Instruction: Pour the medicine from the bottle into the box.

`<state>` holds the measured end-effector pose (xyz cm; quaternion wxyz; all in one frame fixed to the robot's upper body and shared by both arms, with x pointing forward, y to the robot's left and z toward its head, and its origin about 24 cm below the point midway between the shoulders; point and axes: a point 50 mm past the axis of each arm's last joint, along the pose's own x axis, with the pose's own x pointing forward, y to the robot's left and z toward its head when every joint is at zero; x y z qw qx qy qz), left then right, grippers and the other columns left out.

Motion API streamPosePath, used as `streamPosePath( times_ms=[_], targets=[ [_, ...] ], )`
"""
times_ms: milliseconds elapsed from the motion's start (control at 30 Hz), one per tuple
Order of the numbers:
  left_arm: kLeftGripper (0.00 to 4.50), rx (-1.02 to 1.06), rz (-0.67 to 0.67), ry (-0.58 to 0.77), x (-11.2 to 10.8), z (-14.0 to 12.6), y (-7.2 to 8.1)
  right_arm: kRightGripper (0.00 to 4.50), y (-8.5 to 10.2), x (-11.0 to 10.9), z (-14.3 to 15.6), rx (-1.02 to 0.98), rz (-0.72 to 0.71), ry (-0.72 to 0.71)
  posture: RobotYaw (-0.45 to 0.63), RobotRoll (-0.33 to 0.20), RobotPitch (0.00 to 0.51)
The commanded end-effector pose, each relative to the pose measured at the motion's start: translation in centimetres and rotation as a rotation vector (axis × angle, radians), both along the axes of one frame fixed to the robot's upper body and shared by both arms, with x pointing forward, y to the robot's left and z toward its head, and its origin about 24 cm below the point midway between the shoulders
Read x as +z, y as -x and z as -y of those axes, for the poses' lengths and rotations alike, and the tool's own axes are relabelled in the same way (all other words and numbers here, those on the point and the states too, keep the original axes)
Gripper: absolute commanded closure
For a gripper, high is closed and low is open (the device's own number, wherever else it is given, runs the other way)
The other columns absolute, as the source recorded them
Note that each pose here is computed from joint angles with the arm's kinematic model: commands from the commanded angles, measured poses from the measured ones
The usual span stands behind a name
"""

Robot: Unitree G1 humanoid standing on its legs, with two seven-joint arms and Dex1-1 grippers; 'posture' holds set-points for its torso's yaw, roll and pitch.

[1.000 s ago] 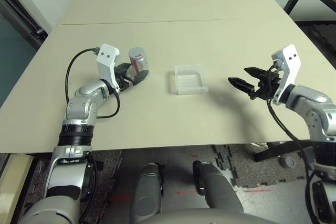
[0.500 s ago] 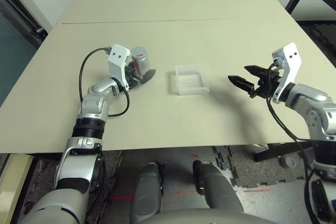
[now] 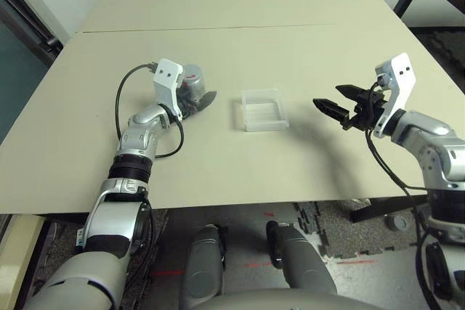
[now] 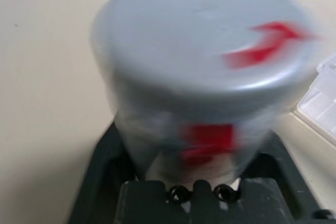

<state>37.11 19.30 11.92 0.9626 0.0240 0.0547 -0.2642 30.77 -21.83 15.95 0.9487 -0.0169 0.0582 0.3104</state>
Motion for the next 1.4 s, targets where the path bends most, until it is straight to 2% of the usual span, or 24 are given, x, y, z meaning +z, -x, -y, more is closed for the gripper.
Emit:
streamPosePath(
  times_ms=[33, 100, 267, 433, 600, 867, 1400],
  targets=[
    [1.96, -0.013, -0.014, -0.012, 0.0, -0.5, 0.0, 0.00, -0.2, -0.3, -0.1, 0.017, -0.017, 0.000, -0.03, 0.000, 0.176],
    [1.96, -0.053, -0.037, 0.007, 0.3, -0.4, 0.1, 0.00, -0.2, -0.3, 0.0, 0.028, -0.023, -0.003, -0.02, 0.000, 0.175],
    [1.96, -0.251, 0.024, -0.032, 3.0, 0.2, 0.6, 0.00, -0.3, 0.5, 0.1, 0.149, -0.023, 0.006, -0.01, 0.000, 0.176],
    [1.96, -0.487, 0.035, -0.062, 5.9, 0.7, 1.7, 0.00, -0.6, 3.5, -1.2, 0.352, 0.022, 0.005, 0.01, 0.000, 0.180],
    [1.96, -0.661, 0.043, -0.078, 7.4, 2.2, 2.4, 0.00, -0.1, 6.1, -4.2, 0.552, 0.051, -0.002, 0.02, 0.000, 0.183],
    [1.96, -0.826, 0.042, -0.109, 7.1, 4.6, 3.1, 0.00, 1.1, 7.9, -8.6, 0.736, 0.076, 0.003, 0.01, 0.000, 0.178],
    [1.96, -0.982, 0.097, -0.161, 7.5, 8.3, 3.6, 0.00, -0.6, 8.0, -11.7, 0.691, 0.089, 0.019, 0.02, 0.000, 0.165]
  ],
)
